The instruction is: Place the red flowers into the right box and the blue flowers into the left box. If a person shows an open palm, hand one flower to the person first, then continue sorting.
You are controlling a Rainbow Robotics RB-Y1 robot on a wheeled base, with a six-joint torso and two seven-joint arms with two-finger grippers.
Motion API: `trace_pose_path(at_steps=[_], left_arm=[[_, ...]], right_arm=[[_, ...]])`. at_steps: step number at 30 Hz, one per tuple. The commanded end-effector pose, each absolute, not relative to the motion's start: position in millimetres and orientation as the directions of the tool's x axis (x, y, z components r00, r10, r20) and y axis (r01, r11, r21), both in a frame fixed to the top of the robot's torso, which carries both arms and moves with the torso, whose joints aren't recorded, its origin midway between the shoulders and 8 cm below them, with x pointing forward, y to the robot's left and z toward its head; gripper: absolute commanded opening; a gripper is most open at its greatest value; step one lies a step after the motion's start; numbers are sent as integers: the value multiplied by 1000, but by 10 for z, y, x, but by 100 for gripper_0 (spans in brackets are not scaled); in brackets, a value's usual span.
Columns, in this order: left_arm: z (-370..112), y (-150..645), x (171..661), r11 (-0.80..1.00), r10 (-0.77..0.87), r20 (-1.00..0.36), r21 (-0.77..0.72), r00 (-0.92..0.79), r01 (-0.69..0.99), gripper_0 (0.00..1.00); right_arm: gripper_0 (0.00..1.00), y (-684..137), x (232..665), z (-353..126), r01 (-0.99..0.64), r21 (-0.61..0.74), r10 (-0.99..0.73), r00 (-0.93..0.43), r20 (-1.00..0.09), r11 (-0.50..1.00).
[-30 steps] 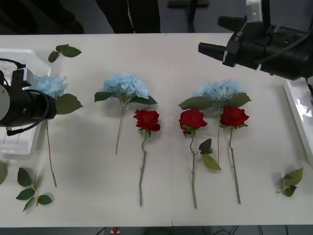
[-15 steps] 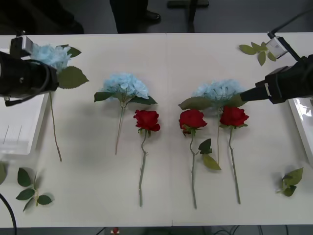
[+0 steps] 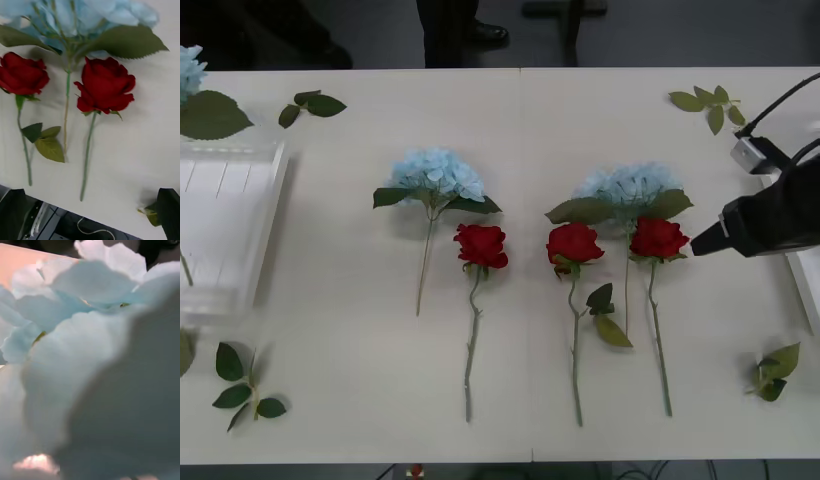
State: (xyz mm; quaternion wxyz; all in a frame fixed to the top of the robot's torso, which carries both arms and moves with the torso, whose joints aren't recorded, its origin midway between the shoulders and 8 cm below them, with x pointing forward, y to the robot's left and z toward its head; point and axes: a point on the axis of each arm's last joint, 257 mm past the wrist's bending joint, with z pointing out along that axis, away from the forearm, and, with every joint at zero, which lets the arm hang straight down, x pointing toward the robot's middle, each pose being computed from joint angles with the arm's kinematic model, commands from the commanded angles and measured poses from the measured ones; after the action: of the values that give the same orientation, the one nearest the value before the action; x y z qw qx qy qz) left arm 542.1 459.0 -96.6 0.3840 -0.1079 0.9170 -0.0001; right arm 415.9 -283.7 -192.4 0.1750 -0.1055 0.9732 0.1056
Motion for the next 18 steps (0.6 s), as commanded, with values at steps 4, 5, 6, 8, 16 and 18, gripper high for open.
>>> trace_pose_path(at_steps=[4, 5, 6, 8, 16, 18], left_arm=[[-809, 5226, 5495, 979, -135, -751, 0, -646, -205, 0], [-830, 5313, 5506, 978, -134, -754, 4, -643, -209, 0], [-877, 5361, 5522, 978, -131, -756, 7, -642, -207, 0], [-944, 5438, 5539, 979, -124, -757, 13, -642, -205, 0], [-1311, 5600, 5592, 977, -141, -746, 1, -651, -213, 0], [-1408, 5593, 5617, 977, -153, -745, -13, -650, -214, 0]], right_arm=[[100, -2775, 4187, -2197, -150, 142, -91, -931, -352, 978], [100, -2773, 4182, -2261, -141, 133, -87, -933, -348, 981], [100, -2751, 4183, -2309, -136, 128, -85, -934, -347, 982], [100, -2751, 4189, -2389, -123, 116, -76, -937, -342, 986], [100, -2679, 4229, -2707, -86, 89, -52, -943, -329, 992], [100, -2673, 4251, -2773, -78, 82, -46, -943, -328, 994]])
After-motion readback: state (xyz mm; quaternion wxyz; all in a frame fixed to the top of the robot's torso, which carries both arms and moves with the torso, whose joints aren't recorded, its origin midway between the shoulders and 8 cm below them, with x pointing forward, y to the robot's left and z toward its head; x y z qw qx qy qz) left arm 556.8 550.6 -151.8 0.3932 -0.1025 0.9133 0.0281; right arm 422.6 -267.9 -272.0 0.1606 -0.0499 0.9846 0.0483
